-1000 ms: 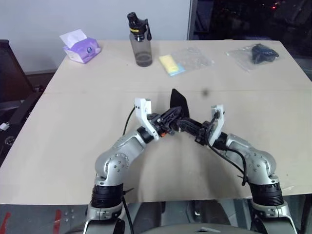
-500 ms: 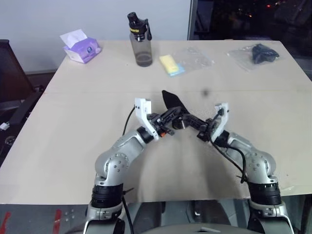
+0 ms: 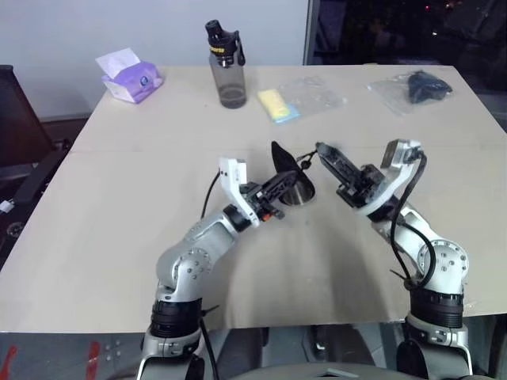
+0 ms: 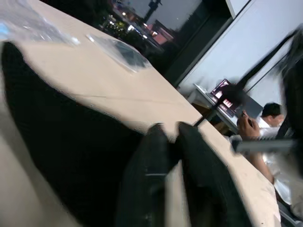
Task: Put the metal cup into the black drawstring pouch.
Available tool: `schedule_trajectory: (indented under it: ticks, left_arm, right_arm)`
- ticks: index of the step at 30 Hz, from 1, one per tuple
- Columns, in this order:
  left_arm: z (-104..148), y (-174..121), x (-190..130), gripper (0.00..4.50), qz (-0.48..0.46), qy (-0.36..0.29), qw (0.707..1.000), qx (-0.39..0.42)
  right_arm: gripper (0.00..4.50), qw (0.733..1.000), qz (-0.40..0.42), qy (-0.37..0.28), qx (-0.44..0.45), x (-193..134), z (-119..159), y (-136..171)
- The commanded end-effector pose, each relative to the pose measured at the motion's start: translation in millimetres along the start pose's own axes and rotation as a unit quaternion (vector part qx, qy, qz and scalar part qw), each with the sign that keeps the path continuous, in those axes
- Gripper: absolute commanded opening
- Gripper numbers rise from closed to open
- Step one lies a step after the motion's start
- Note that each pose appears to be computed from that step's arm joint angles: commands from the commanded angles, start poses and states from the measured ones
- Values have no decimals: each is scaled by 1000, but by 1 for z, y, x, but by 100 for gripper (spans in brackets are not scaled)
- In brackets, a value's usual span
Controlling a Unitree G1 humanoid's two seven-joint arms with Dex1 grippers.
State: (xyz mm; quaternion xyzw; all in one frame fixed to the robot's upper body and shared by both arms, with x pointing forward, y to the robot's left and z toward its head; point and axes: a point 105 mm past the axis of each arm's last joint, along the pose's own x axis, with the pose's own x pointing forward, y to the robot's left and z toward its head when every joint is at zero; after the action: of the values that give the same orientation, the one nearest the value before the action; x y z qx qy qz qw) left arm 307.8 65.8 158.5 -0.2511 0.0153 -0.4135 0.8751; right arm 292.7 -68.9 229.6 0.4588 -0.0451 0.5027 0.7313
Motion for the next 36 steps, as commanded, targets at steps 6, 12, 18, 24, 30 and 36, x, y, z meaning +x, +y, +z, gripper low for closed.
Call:
schedule_trajectory:
  ticks: [6, 12, 18, 24, 30, 36]
  left_arm:
    - [28, -21, -2, 323, -57, 5, 985, 162]
    - [65, -39, 16, 323, -101, -22, 948, 301]
    - [92, -53, 32, 323, -122, -66, 924, 357]
    - [94, -54, 36, 323, -125, -74, 925, 351]
    - [99, -59, 36, 199, -136, -91, 929, 332]
    - [88, -55, 36, 3, -131, -79, 940, 306]
  right_arm:
    - [0, 996, 49, 10, -67, 32, 20, 36]
    - [0, 995, 45, 28, -83, 43, 23, 41]
    - [0, 995, 50, 36, -85, 49, 20, 45]
    - [0, 994, 46, 42, -86, 51, 17, 45]
    - [0, 993, 43, 50, -96, 53, 14, 46]
    - [0, 993, 44, 45, -96, 54, 16, 47]
